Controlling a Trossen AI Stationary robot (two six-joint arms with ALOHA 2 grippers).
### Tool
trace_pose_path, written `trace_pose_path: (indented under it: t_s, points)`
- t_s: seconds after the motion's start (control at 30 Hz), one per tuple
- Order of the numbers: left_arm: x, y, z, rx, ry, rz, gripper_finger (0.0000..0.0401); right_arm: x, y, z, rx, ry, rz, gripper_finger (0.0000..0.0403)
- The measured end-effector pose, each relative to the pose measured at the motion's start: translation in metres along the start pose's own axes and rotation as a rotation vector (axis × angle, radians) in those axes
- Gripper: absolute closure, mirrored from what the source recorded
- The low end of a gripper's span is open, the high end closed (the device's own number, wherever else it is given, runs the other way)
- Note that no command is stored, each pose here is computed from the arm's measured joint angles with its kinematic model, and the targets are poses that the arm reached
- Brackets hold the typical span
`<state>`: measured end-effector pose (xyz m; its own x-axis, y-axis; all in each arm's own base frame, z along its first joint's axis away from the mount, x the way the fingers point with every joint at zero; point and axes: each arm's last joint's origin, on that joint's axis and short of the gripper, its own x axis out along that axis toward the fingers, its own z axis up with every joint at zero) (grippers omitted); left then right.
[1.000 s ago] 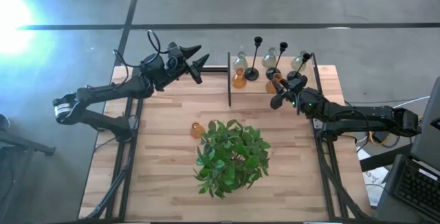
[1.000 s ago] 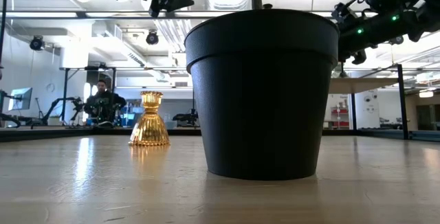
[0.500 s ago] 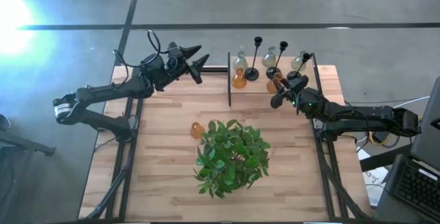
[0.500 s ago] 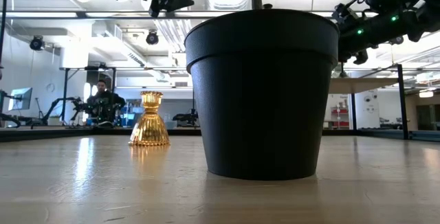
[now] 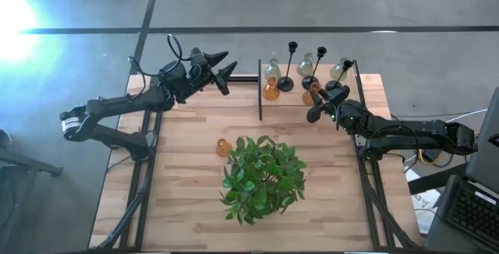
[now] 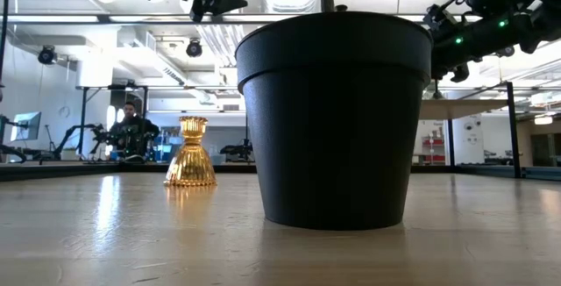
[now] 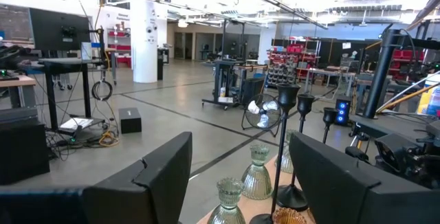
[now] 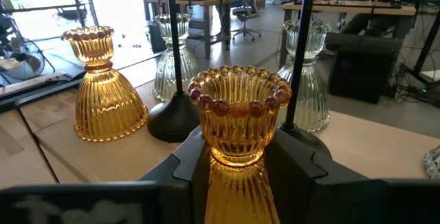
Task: Pick & Place candle stick holders
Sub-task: Put the bottom yellow glass candle holder on the shelf
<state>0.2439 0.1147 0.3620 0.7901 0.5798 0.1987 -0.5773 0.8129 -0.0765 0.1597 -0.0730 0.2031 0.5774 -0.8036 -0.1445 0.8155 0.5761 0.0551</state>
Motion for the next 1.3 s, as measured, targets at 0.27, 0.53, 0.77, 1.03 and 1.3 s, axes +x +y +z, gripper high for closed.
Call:
trace_pose_path:
  t_s: [0.27, 0.53, 0.77, 1.03, 1.3]
  points:
    - [0.0000, -0.0001, 0.0000, 0.000, 0.000, 0.000, 0.0153, 0.0000, 0.0000, 0.0000, -0.001, 0.000, 0.000, 0.0291]
    - [-0.0001, -0.0001, 0.0001, -0.003, 0.000, 0.000, 0.0153, 0.0000, 0.0001, 0.0000, 0.000, 0.000, 0.001, 0.0290]
    - [0.0000, -0.0001, 0.0000, -0.011, 0.000, 0.000, 0.0153, 0.0000, 0.0001, 0.0000, 0.002, 0.000, 0.001, 0.0269]
    - [0.0000, 0.0000, 0.0000, -0.018, 0.000, 0.000, 0.0153, -0.0001, -0.0001, -0.0011, 0.000, 0.006, 0.001, 0.0225]
    - [0.0000, 0.0000, 0.0000, -0.018, 0.000, 0.000, 0.0153, 0.0000, -0.0001, -0.0018, -0.005, 0.010, 0.003, 0.0194]
